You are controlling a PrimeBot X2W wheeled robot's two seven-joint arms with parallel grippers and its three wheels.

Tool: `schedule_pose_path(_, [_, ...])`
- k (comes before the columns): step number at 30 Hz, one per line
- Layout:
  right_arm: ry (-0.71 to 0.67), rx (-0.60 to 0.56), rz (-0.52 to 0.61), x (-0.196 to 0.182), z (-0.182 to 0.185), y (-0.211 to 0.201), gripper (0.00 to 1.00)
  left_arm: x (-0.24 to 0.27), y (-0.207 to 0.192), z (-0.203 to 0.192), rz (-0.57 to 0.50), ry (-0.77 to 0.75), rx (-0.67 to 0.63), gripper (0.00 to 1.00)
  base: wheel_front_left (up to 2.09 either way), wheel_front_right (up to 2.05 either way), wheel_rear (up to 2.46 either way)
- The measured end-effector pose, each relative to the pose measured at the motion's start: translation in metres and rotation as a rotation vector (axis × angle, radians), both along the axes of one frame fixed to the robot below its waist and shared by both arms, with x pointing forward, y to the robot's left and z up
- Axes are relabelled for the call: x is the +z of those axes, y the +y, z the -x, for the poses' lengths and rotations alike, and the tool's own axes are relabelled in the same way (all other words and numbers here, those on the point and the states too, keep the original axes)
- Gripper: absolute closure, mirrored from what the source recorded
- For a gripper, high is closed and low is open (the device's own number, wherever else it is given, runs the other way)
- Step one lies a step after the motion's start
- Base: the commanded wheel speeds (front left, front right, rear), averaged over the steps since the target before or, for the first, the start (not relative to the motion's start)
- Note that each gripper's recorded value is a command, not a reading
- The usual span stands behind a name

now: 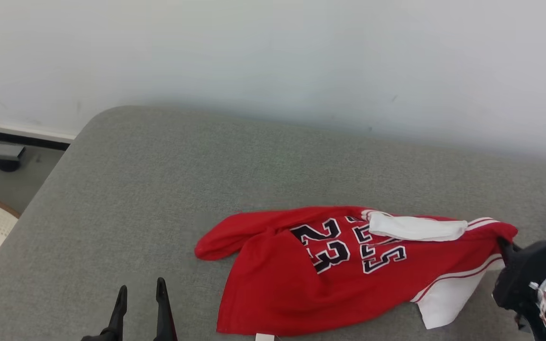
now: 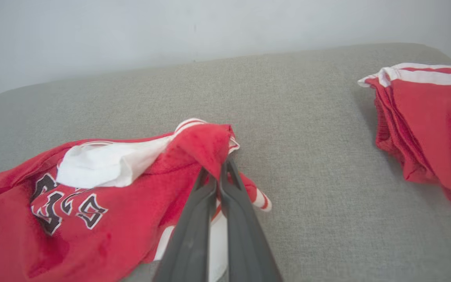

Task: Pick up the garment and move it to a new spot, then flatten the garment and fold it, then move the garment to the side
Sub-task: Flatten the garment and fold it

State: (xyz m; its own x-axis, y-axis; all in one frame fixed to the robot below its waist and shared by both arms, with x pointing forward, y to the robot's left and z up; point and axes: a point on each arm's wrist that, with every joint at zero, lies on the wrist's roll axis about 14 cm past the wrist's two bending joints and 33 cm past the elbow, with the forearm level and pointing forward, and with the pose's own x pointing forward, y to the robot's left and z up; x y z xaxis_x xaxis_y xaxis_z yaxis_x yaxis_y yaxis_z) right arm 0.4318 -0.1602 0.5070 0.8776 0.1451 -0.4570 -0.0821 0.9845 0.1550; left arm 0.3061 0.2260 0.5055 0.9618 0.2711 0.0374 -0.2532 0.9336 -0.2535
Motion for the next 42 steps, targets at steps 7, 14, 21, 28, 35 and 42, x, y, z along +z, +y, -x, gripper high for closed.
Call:
schedule_pose_path(7, [-0.035, -0.04, -0.063, 0.026, 0.043, -0.028, 1.0, 0.004, -0.012, -0.007, 0.004, -0.018, -0.039, 0.0, 0.0, 0.0, 0.0])
schedule_pose_path(14, [0.043, -0.083, -0.042, 0.004, 0.044, -0.041, 1.0, 0.004, -0.017, -0.011, 0.005, -0.02, -0.058, 0.0, 0.0, 0.0, 0.0])
schedule_pose_path(21, [0.113, -0.108, -0.046, -0.034, 0.003, -0.031, 0.0, 0.002, -0.013, -0.015, -0.001, -0.011, -0.049, 0.0, 0.0, 0.0, 0.0])
schedule_pose_path(28, [0.081, -0.1, 0.055, -0.05, -0.019, -0.022, 0.0, -0.012, -0.01, -0.007, -0.014, 0.054, -0.055, 0.0, 0.0, 0.0, 0.0])
schedule_pose_path(35, [-0.047, -0.14, 0.084, -0.03, -0.016, -0.038, 0.0, -0.052, -0.044, -0.001, -0.009, 0.224, -0.224, 0.0, 0.0, 0.0, 0.0])
schedule_pose_path(42, [-0.072, -0.226, 0.08, -0.03, 0.024, -0.076, 0.0, -0.087, -0.085, 0.001, -0.001, 0.351, -0.399, 0.0, 0.0, 0.0, 0.0])
